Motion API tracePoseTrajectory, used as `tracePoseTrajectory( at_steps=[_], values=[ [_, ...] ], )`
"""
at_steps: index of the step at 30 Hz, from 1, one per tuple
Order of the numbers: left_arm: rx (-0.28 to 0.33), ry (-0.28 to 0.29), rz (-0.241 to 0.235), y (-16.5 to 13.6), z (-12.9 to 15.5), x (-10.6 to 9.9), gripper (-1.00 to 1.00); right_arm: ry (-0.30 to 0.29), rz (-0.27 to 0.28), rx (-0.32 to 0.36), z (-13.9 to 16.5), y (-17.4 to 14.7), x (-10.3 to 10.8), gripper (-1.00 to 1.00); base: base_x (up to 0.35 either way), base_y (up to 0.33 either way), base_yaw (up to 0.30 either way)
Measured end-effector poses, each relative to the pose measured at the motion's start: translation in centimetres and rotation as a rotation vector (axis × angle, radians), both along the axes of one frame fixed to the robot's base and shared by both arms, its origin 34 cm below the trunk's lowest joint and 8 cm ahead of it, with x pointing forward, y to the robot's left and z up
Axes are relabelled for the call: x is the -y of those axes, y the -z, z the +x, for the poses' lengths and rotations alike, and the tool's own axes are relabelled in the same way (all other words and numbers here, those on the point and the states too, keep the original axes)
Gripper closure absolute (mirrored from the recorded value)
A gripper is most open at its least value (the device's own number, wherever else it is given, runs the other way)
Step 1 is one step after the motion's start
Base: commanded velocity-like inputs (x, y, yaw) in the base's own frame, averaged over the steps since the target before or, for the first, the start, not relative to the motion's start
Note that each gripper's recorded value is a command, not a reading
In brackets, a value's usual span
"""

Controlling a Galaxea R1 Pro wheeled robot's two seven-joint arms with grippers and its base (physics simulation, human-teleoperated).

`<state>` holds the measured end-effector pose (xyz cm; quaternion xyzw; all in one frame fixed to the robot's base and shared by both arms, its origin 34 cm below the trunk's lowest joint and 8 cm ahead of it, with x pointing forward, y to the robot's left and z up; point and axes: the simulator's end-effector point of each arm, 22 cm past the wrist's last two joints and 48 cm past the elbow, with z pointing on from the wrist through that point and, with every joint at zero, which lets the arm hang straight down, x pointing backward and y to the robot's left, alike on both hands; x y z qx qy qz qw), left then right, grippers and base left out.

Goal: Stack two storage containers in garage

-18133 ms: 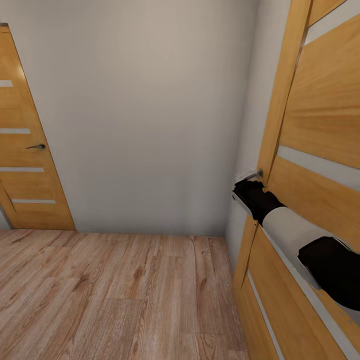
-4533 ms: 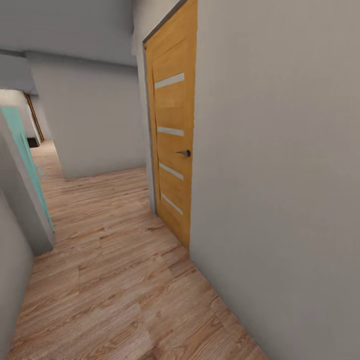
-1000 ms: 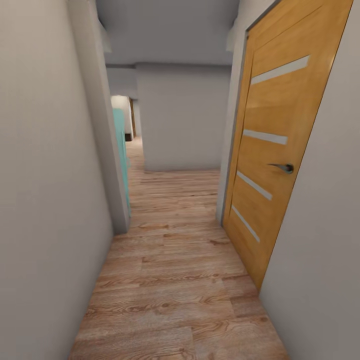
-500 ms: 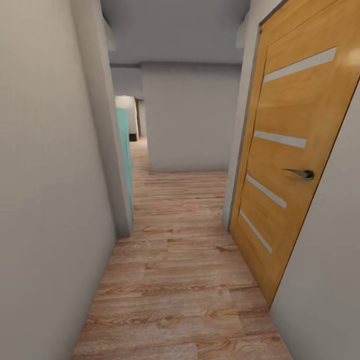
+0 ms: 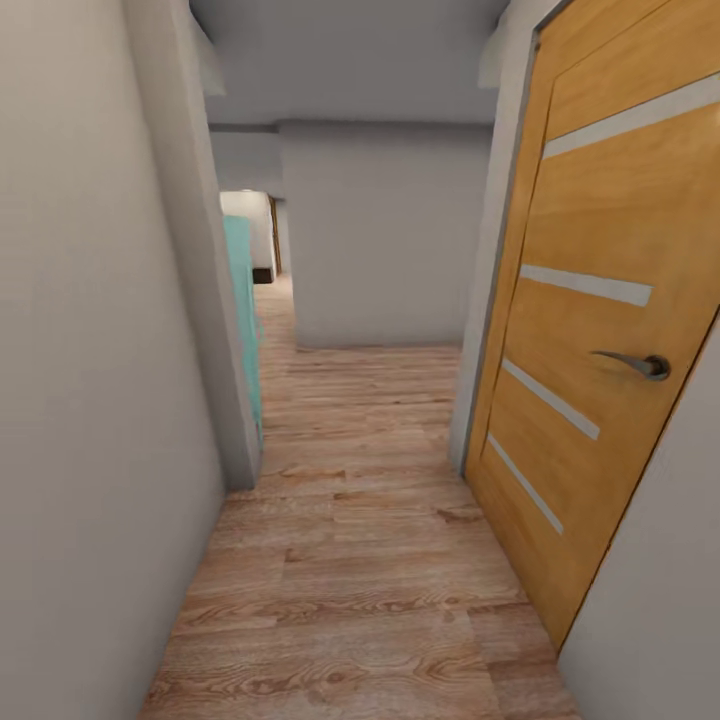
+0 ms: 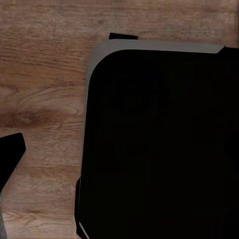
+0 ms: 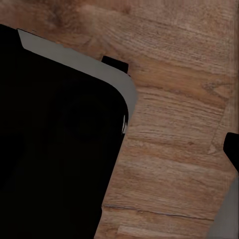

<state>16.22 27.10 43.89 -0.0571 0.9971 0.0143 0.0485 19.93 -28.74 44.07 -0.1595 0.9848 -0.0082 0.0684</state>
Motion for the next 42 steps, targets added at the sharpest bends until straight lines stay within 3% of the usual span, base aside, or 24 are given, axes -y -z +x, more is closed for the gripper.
tracePoseTrajectory(
  at_steps=[16,34,42],
  values=[
    [0.0,-0.001,0.0,0.0,0.0,0.0,-1.0,-0.002,0.002,0.009,0.3,0.0,-0.2,-1.0,0.321,0.0,0.0],
    [0.001,-0.001,0.0,0.0,0.0,0.0,-1.0,-0.005,0.028,0.034,1.1,0.0,-2.3,-1.0,0.321,0.0,0.0],
    [0.0,0.0,-0.004,0.0,0.0,0.2,-1.0,0.031,0.027,0.039,1.2,-0.1,-2.1,-1.0,0.321,0.0,0.0]
  ],
)
